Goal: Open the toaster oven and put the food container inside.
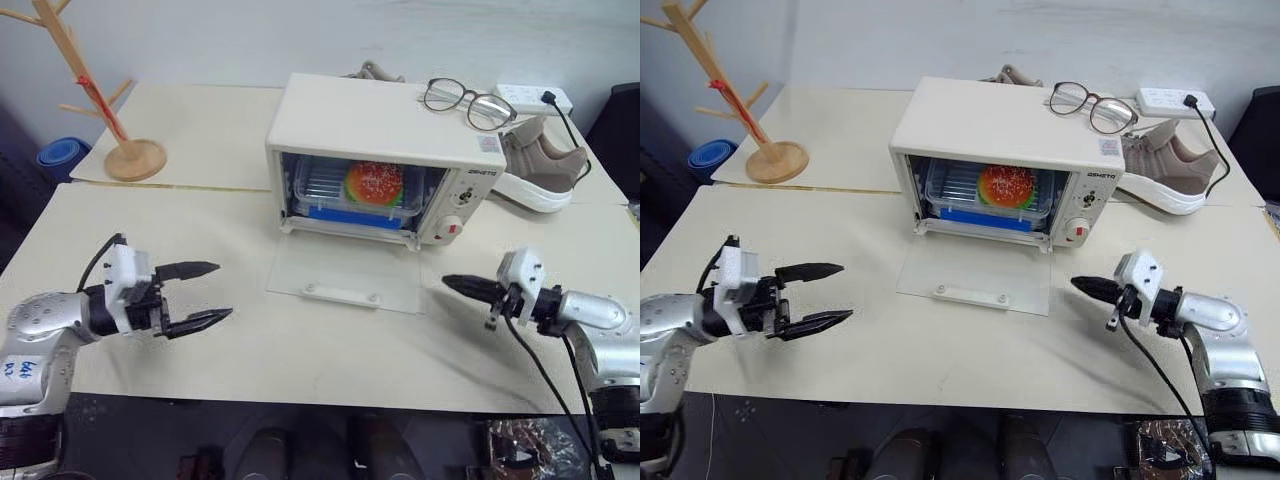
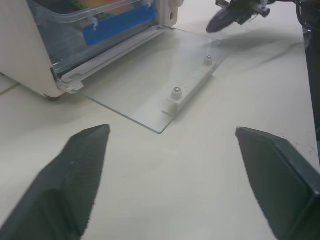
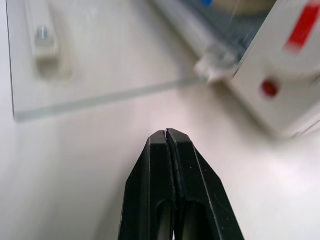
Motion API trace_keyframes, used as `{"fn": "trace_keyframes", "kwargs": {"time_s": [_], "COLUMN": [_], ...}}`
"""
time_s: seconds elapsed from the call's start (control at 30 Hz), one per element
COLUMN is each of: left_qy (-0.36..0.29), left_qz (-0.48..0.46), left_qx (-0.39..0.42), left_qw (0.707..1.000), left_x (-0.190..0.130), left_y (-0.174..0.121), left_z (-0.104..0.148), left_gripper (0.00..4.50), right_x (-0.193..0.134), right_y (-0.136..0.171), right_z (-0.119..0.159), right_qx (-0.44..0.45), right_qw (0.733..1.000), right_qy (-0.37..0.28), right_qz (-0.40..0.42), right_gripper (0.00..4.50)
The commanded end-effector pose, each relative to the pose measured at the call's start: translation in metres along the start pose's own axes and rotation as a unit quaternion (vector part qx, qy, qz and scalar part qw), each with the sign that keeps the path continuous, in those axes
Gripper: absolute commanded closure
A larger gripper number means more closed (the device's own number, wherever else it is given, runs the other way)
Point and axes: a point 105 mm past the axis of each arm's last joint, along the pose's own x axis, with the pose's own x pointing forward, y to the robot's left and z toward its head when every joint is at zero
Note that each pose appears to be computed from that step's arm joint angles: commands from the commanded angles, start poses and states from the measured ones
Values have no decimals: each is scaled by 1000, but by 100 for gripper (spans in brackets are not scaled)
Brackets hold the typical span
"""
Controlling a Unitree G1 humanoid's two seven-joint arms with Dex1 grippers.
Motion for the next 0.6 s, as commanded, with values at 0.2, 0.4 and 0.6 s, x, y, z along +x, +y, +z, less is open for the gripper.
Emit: {"fn": "trace_keyframes", "kwargs": {"time_s": [0.2, 0.4, 0.6], "left_qy": [-69, -142, -96], "left_qz": [-4, 91, 148], "left_qx": [14, -5, 15], "left_qw": [998, 986, 984], "left_x": [2, 0, -6], "left_y": [-3, 13, 18], "left_z": [34, 53, 34], "left_gripper": [6, 6, 6], "right_x": [34, 28, 16], "right_y": [25, 7, -24], "right_z": [30, 79, 113], "right_qx": [-13, 17, 67], "right_qw": [990, 966, 941], "right_qy": [-125, -259, -327], "right_qz": [61, -3, -60], "right_gripper": [450, 450, 450]}}
